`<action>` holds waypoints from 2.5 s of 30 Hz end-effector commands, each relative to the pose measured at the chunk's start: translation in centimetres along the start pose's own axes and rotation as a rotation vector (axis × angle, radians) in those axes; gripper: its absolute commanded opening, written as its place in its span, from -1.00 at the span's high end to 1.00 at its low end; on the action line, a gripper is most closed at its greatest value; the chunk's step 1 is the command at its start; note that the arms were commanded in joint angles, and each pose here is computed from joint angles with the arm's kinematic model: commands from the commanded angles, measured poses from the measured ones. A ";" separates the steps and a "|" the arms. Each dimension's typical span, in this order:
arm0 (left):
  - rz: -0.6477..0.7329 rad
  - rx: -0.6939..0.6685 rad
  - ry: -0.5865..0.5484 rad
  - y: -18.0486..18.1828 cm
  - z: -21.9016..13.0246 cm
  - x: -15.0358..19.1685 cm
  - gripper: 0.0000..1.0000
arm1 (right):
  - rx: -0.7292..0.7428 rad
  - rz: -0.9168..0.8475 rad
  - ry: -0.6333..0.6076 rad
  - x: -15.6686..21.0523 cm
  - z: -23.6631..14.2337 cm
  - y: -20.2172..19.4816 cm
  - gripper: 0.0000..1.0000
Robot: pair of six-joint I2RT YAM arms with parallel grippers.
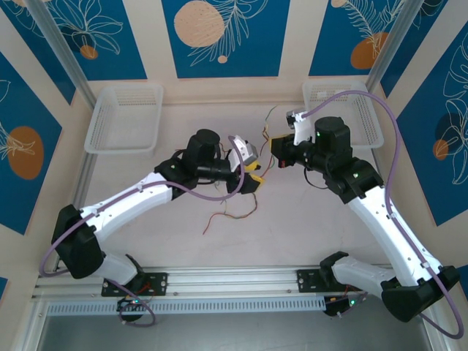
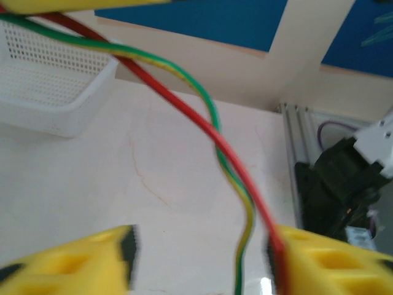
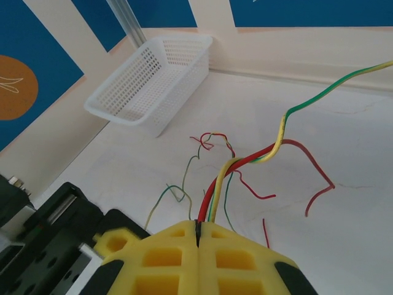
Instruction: Untangle the cables
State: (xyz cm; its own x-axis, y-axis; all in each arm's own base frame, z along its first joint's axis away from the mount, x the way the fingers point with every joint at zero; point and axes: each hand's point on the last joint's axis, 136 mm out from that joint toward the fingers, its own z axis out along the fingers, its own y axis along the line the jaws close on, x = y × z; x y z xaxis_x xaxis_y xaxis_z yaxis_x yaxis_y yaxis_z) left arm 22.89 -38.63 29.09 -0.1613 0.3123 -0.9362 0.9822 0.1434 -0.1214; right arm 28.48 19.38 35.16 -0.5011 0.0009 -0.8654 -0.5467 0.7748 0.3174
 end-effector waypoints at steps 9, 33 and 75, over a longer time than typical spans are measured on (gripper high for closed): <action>0.053 0.002 -0.055 -1.0 -1.0 -2.1 0.41 | 0.007 -0.005 -0.009 0.7 0.2 -0.2 1.00; 0.039 0.027 -0.038 -0.4 0.4 -1.8 -0.23 | -0.044 0.004 -0.022 0.7 0.0 0.6 1.00; 0.052 -0.125 -0.092 1.6 -0.3 -1.2 1.00 | 0.006 0.349 -0.136 3.1 -2.7 -5.7 0.05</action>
State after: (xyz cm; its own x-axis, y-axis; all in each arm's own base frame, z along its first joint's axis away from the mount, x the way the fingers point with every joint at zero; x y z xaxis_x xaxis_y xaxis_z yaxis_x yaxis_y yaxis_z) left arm 24.81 -38.33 28.34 -0.1372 0.2798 -0.9502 0.9663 0.2486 -0.0663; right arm 29.12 12.89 30.50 -0.5801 0.3293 -0.7450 -0.3112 0.7556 0.5764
